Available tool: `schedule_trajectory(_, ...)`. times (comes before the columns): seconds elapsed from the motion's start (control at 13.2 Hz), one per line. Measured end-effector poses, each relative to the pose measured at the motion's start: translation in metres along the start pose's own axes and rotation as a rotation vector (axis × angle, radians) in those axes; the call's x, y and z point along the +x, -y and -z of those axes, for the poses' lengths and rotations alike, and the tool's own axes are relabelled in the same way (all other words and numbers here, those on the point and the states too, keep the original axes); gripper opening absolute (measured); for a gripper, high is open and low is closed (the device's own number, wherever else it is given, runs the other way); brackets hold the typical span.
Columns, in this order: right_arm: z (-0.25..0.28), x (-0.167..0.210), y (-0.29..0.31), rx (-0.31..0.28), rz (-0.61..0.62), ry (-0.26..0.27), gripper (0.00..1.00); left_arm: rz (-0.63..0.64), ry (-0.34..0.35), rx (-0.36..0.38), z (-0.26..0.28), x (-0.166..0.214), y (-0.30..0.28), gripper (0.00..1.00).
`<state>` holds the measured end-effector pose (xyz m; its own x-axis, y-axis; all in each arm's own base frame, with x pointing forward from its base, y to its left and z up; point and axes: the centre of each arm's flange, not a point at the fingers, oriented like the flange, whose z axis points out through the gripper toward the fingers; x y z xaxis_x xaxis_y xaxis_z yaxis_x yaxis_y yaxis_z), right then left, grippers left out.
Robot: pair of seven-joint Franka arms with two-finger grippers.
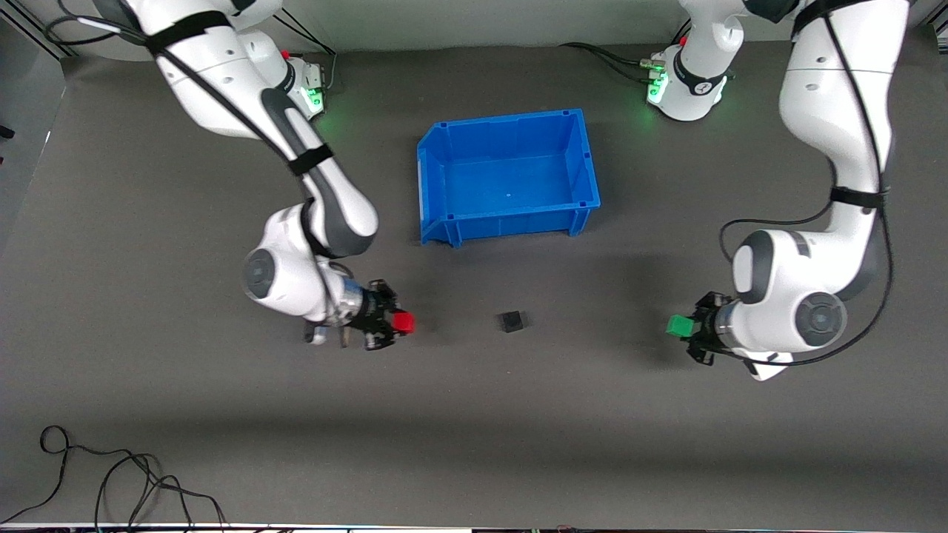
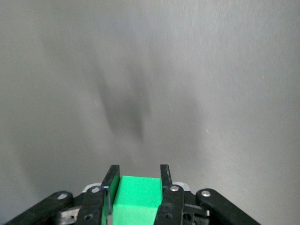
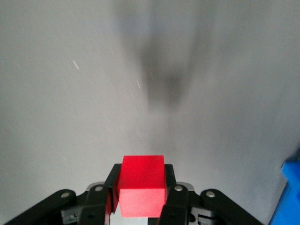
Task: Attach green and red cubes to black cube
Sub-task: 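Carry the red cube toward the black cube while the left gripper carries green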
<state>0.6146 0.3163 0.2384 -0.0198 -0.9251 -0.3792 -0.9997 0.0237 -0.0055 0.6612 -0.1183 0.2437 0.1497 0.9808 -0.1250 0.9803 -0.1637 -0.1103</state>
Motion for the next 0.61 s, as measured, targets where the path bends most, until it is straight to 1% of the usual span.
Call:
schedule_trajectory(0.15,-0.022,-0.035,-0.005,0.003,0.006,0.008,0.40,0.121,-0.005,-0.032,-0.010,-0.035,-0.001,0.40)
schedule_trajectory(0.23,-0.031,-0.049,-0.005,0.006,0.026,0.011,0.40,0.160,-0.008,-0.040,-0.018,-0.055,0.002,0.40)
schedule_trajectory(0.38,-0.048,-0.069,-0.004,0.011,0.067,0.011,0.40,0.207,-0.011,-0.067,-0.039,-0.092,0.012,0.40)
schedule_trajectory(0.61,-0.076,-0.085,-0.006,0.004,0.101,0.010,0.40,0.241,-0.012,-0.085,-0.055,-0.121,0.024,0.40)
